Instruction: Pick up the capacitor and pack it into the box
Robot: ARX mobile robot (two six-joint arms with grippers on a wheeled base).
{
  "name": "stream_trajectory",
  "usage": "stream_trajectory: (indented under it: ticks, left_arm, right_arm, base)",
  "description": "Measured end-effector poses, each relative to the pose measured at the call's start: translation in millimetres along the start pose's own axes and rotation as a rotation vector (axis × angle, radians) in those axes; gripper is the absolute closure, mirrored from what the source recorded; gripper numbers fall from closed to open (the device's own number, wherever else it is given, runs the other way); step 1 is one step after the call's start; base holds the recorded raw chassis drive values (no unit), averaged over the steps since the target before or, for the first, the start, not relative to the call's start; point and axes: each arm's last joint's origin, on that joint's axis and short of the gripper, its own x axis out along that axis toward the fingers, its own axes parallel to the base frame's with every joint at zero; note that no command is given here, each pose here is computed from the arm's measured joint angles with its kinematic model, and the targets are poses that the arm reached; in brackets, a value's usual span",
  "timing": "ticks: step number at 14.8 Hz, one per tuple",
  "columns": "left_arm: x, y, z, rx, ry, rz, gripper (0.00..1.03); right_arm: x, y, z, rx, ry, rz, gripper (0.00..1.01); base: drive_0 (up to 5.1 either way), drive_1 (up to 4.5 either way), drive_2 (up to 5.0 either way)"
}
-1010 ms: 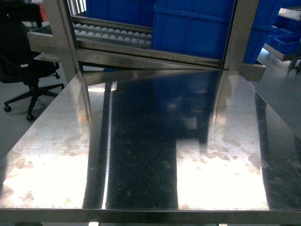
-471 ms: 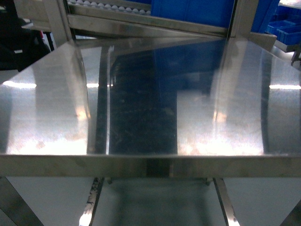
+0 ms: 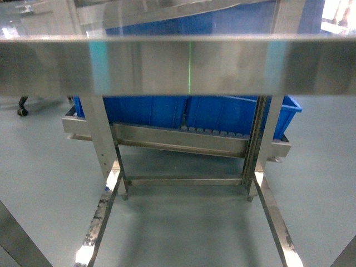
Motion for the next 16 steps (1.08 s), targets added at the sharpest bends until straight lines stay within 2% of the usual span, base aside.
stream_trajectory:
  ticks: [16]
  left_arm:
    - [0.0, 0.0, 0.0, 0.000, 0.000, 0.000, 0.59]
  right_arm:
    - [0.0, 0.0, -0.1, 0.000, 0.001, 0.000, 0.03]
  base:
    - [0.0, 0.00, 0.0]
